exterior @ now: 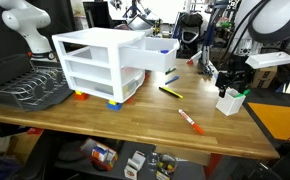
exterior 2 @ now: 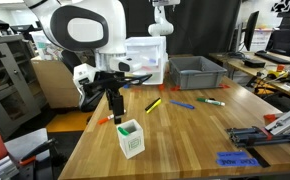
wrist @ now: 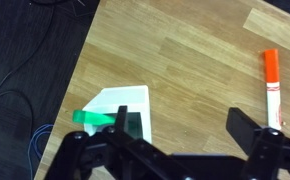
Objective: Move the pen holder to the middle of the table
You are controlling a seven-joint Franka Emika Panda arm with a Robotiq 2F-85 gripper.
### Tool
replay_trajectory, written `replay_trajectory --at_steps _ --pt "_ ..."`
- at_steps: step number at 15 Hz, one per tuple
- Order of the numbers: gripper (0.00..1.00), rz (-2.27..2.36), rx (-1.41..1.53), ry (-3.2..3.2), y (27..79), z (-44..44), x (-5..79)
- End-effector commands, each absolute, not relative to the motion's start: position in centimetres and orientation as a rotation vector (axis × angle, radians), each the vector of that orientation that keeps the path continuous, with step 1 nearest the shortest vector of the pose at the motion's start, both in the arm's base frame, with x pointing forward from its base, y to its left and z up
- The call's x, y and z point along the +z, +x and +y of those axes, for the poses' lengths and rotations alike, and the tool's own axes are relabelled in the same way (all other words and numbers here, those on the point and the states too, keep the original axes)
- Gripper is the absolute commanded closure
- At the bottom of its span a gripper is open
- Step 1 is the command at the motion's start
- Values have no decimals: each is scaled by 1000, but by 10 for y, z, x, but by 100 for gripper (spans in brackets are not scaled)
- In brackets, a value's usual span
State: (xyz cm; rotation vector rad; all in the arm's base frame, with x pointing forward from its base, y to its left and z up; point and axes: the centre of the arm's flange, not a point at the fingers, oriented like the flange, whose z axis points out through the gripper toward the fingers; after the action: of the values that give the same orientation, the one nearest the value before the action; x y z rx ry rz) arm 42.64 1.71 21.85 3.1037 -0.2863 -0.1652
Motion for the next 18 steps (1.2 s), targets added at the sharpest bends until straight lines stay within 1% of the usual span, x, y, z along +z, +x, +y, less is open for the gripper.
replay_trajectory --at_steps 1,10,11,12,13,18 --pt "0 -315 -157 3092 438 11 201" --pt "0 -293 -154 3096 472 13 182" --pt "9 -289 -160 3098 473 13 180" --pt "20 -286 -167 3096 473 14 177" --pt "34 -280 -179 3096 471 15 174" --pt "69 -283 -224 3089 458 16 163"
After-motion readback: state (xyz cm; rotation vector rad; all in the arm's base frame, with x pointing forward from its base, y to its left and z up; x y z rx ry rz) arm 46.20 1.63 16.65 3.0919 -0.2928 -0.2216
